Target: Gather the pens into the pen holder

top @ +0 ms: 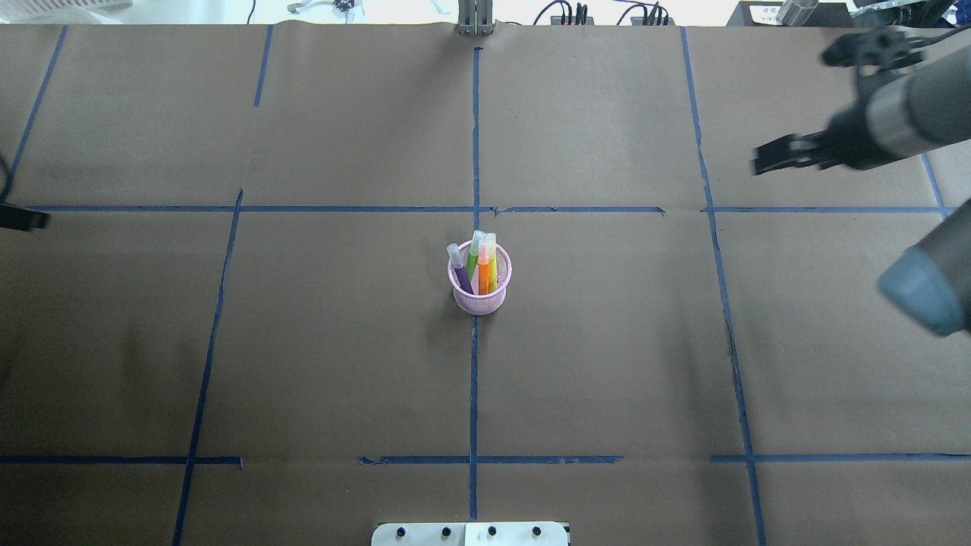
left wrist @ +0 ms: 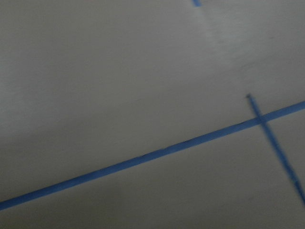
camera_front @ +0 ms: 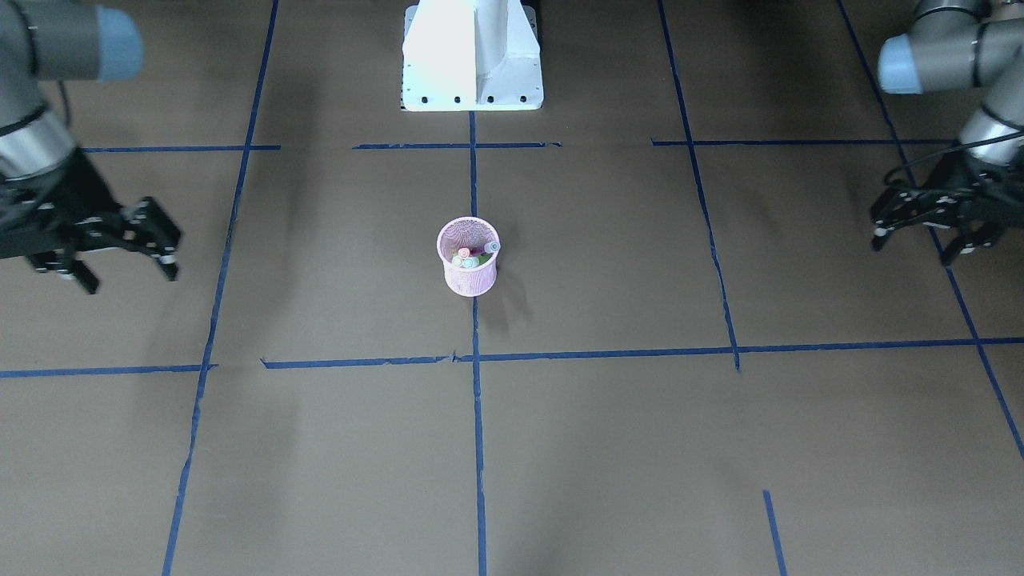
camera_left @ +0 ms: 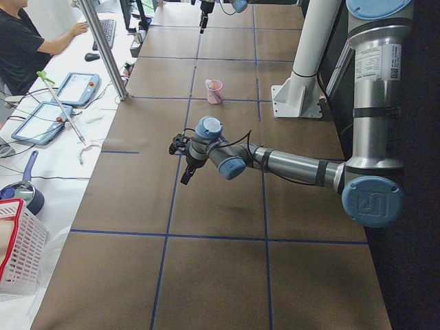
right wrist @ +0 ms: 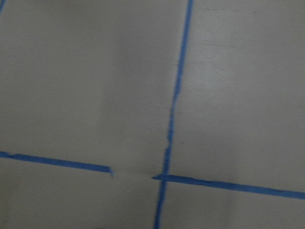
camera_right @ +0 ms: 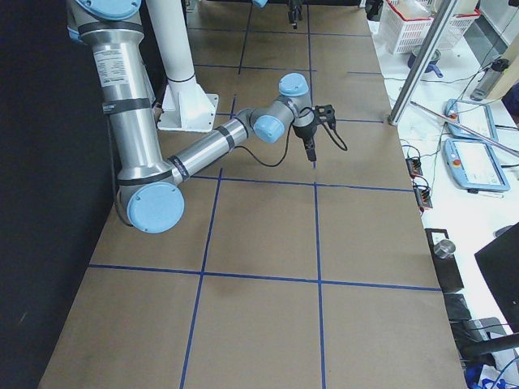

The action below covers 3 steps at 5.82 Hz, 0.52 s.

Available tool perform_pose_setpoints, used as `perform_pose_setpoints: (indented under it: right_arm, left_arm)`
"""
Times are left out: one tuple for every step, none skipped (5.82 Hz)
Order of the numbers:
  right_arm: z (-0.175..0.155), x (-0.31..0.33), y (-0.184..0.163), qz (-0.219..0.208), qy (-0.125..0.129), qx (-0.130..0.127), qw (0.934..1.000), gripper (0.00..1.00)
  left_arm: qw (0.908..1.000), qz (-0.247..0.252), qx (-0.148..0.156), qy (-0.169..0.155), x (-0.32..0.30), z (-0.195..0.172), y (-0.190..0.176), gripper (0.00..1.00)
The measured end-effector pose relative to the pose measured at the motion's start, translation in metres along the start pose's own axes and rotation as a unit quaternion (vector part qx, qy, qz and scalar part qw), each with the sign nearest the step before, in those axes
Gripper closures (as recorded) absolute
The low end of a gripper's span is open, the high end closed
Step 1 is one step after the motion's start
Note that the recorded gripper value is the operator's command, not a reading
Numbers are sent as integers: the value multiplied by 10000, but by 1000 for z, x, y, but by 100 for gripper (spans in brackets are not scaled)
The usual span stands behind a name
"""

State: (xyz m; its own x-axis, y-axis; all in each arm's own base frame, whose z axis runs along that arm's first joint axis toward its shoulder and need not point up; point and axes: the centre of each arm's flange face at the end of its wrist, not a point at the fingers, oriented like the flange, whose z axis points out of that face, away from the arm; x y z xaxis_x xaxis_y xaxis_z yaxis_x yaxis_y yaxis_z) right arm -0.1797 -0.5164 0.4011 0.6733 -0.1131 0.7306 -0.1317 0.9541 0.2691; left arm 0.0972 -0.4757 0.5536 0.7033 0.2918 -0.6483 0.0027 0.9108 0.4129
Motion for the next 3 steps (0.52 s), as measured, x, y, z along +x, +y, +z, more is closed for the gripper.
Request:
perform_pose_setpoints:
  right_arm:
    - [-16, 94, 5, -26, 30, -231, 9997, 0]
    - [-24, 178, 17, -82, 75, -383, 9992, 0]
    - [-25, 247, 35, -145, 128, -509, 9985, 0]
  left_arm:
    - [9996, -211, -185, -28, -58, -29, 13, 0]
    - [9987, -415, -262, -111, -101, -56, 21, 0]
    - [9971, -667, -350, -122, -125, -76, 24, 0]
